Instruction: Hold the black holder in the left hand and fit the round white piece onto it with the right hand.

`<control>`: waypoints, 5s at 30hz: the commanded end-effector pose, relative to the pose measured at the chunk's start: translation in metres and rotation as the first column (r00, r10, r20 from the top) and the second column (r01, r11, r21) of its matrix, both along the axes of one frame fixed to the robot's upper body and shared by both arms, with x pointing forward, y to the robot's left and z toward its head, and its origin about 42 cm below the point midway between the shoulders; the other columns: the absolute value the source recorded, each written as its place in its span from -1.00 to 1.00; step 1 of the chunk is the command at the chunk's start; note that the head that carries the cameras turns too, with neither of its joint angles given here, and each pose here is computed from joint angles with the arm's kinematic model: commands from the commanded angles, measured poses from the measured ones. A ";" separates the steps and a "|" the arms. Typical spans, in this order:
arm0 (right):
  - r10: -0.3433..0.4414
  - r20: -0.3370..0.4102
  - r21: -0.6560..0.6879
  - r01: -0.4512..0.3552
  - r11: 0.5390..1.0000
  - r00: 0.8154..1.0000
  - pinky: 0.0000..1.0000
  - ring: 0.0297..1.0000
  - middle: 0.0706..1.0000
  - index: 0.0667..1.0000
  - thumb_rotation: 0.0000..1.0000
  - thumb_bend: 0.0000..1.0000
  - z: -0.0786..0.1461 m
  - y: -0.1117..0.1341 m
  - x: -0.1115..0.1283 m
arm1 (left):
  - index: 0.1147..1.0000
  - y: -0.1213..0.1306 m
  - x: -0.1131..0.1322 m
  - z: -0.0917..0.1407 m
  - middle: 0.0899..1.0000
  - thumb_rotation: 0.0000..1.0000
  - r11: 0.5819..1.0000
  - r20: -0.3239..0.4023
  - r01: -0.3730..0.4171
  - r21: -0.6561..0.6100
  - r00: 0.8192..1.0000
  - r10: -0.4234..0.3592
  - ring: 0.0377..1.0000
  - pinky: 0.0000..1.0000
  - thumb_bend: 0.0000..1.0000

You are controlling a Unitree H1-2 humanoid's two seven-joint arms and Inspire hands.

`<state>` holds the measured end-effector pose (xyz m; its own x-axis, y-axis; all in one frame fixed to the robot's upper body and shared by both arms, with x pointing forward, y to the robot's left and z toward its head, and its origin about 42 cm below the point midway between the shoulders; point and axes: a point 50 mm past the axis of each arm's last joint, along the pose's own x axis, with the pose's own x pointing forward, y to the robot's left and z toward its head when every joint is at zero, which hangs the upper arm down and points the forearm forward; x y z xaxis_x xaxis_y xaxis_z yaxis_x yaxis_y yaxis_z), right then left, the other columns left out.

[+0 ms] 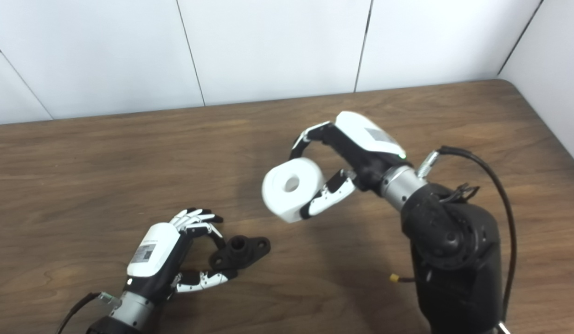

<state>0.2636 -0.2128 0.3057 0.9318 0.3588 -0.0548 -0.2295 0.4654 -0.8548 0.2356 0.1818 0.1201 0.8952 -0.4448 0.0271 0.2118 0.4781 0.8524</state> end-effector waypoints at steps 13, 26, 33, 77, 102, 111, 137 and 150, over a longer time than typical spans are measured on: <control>0.068 0.089 0.084 -0.076 0.994 0.994 0.64 0.72 0.49 -0.11 -0.73 0.05 0.015 0.029 -0.013 | -0.16 -0.010 -0.005 -0.016 0.54 -0.91 0.999 -0.095 0.023 0.049 0.995 -0.018 0.71 0.85 0.04; 0.050 0.089 0.208 -0.068 0.976 0.995 0.57 0.73 0.53 -0.11 -0.72 0.05 -0.010 0.033 -0.008 | -0.16 -0.014 -0.002 -0.018 0.53 -0.90 0.999 -0.086 0.021 0.051 0.996 -0.016 0.71 0.85 0.04; 0.058 0.061 0.204 -0.069 0.976 0.996 0.52 0.72 0.52 -0.11 -0.73 0.05 -0.032 0.033 -0.009 | -0.16 -0.016 -0.001 -0.018 0.54 -0.91 0.999 -0.085 0.020 0.044 0.996 -0.016 0.72 0.84 0.04; 0.045 0.025 0.238 -0.050 0.970 0.999 0.54 0.75 0.55 -0.11 -0.73 0.05 -0.060 0.037 -0.009 | -0.16 -0.021 0.002 -0.018 0.55 -0.90 0.999 -0.079 0.017 0.039 0.997 -0.014 0.72 0.84 0.04; 0.057 0.027 0.219 -0.061 0.974 0.998 0.50 0.72 0.53 -0.11 -0.73 0.05 -0.067 0.047 -0.013 | -0.16 -0.022 0.002 -0.017 0.55 -0.90 0.999 -0.071 0.018 0.040 0.997 -0.015 0.72 0.83 0.04; 0.077 0.000 0.137 -0.076 0.988 0.997 0.45 0.73 0.53 -0.10 -0.71 0.05 -0.067 0.043 -0.012 | -0.16 -0.023 0.002 -0.016 0.55 -0.90 0.999 -0.068 0.016 0.043 0.998 -0.013 0.71 0.82 0.04; 0.076 -0.044 0.082 -0.072 0.994 0.996 0.44 0.74 0.61 0.31 -0.18 0.98 -0.064 0.036 -0.010 | 0.19 -0.026 0.005 -0.018 0.54 -0.67 0.998 -0.062 0.010 0.059 0.998 -0.007 0.68 0.80 0.47; 0.077 -0.048 0.078 -0.074 0.994 0.996 0.45 0.75 0.64 0.36 -0.15 1.00 -0.064 0.035 -0.008 | 0.74 -0.027 0.006 -0.018 0.66 -0.30 0.997 -0.063 0.015 0.071 0.998 -0.010 0.69 0.78 0.99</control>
